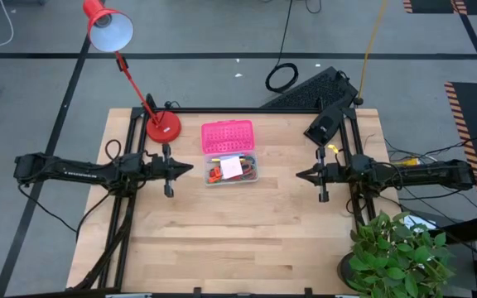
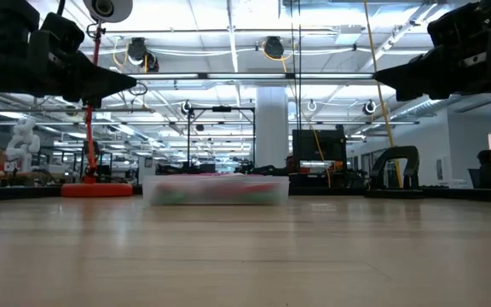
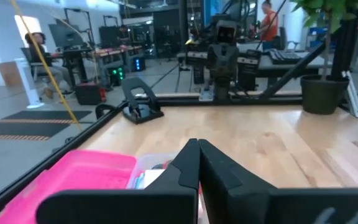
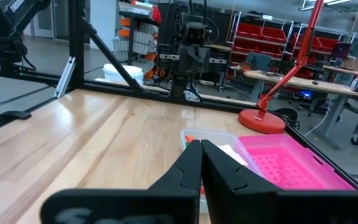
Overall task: Pack school essentials
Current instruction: Return to Home Position
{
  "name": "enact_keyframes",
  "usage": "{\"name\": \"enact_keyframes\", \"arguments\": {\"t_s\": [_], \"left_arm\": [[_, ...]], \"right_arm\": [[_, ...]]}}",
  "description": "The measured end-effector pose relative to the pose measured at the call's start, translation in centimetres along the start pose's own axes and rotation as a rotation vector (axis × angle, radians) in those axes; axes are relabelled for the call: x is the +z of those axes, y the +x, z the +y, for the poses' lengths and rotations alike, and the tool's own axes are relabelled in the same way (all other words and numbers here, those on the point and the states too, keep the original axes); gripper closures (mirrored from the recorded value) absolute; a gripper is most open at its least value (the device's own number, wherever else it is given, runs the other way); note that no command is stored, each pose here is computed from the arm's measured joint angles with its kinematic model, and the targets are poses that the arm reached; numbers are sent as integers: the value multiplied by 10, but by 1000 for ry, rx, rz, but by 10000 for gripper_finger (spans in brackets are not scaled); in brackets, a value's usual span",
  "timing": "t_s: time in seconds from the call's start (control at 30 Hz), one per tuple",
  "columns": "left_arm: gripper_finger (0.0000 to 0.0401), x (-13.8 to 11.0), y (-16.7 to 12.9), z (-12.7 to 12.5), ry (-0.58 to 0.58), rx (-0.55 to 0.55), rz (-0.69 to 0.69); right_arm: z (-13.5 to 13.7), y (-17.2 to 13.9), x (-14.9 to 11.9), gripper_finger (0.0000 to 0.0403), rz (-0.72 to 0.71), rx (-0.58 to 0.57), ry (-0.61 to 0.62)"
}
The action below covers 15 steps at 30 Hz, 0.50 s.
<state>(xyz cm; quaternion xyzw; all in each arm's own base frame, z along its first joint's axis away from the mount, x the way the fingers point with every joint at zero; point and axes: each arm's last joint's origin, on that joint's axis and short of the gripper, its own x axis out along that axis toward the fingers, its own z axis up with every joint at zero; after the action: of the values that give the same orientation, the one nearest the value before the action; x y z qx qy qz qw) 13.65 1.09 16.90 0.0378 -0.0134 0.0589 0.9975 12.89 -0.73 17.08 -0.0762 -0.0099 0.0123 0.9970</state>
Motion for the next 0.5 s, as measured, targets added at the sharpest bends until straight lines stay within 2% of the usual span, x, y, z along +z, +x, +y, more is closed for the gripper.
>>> {"name": "enact_keyframes", "arguments": {"t_s": [0.33,0.5], "left_arm": [[399,-4,0,0,-33,7,35],[399,-7,0,1,-44,45,71]], "right_arm": [[0,-1,-1,403,9,0,-32],[0,-3,3,403,-24,-7,-51]]}}
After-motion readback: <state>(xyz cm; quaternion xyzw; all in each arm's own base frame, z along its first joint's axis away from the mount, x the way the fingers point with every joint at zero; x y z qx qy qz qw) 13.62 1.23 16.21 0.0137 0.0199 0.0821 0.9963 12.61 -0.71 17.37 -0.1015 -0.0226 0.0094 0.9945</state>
